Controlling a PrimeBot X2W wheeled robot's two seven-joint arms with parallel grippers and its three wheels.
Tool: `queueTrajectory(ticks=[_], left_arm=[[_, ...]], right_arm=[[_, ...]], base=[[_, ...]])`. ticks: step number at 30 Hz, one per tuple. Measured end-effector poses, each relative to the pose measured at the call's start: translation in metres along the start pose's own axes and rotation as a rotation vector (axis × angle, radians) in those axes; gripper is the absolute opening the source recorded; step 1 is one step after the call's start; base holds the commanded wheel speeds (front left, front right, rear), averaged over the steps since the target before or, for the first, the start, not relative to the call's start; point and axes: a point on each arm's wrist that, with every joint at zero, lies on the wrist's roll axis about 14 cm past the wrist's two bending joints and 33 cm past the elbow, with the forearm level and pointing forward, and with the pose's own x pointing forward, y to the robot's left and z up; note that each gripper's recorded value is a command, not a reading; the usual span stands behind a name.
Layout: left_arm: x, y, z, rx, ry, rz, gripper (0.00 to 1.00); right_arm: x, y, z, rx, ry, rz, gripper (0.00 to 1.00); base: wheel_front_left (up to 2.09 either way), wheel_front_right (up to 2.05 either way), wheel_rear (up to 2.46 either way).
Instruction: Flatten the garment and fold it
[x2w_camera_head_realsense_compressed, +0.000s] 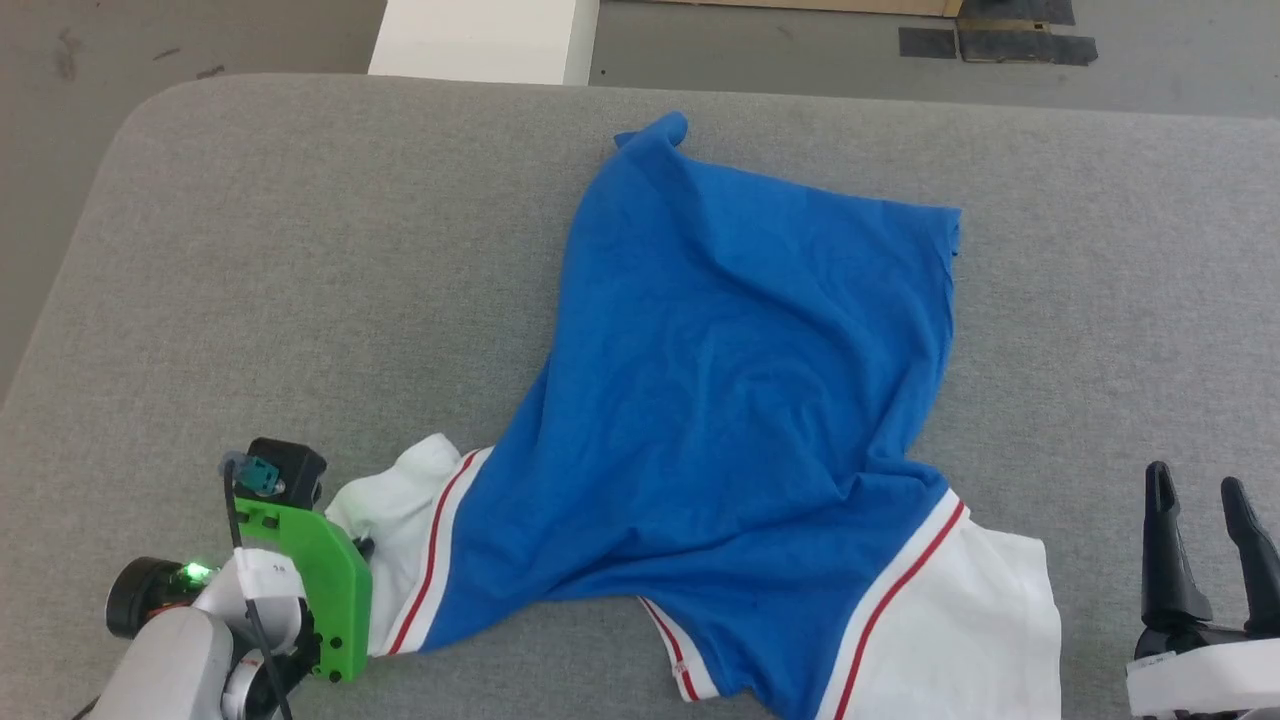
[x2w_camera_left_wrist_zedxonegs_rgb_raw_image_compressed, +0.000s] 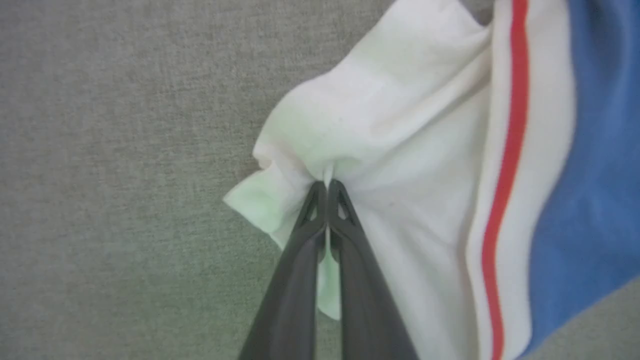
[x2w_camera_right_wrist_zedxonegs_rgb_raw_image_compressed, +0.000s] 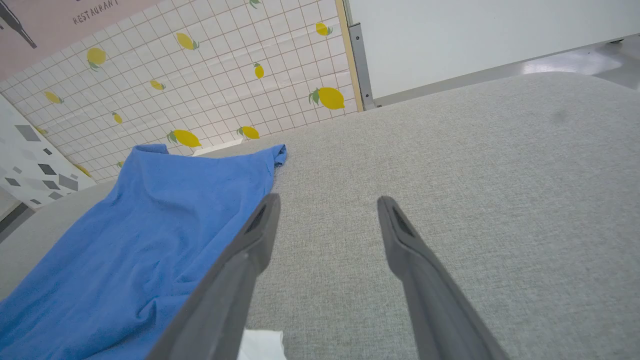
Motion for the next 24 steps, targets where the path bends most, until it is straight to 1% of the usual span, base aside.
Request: queueTrajectory(ticks=[4, 8, 13, 16, 19, 24], left_arm=[[-0.002, -0.002, 0.004, -0.012, -0.052, -0.012, 0.00], [-0.009, -0.002, 0.015, -0.034, -0.152, -0.017, 0.00], [-0.031, -0.013, 0.048, -0.094, -0.361, -0.058, 0.00], [-0.045, -0.022, 0.056, -0.135, -0.462, -0.064, 0.00], [-0.055, -0.032, 0.055, -0.183, -0.521, -0.065, 0.00], [-0.064, -0.050, 0.049, -0.272, -0.577, -0.072, 0.00]], right_arm=[[0.002, 0.002, 0.003, 0.002, -0.010, 0.006, 1.00], [0.002, 0.007, 0.006, 0.005, -0.018, 0.021, 1.00], [0.001, 0.013, 0.008, 0.015, -0.020, 0.038, 1.00], [0.000, 0.013, 0.010, 0.013, -0.021, 0.039, 1.00], [0.000, 0.012, 0.010, 0.012, -0.013, 0.037, 1.00], [-0.001, 0.011, 0.003, 0.011, 0.028, 0.035, 1.00]], base=[[0.00, 0.00, 0.00], [0.00, 0.00, 0.00], [0.00, 0.00, 0.00], [0.00, 0.00, 0.00], [0.00, 0.00, 0.00], [0.00, 0.00, 0.00]])
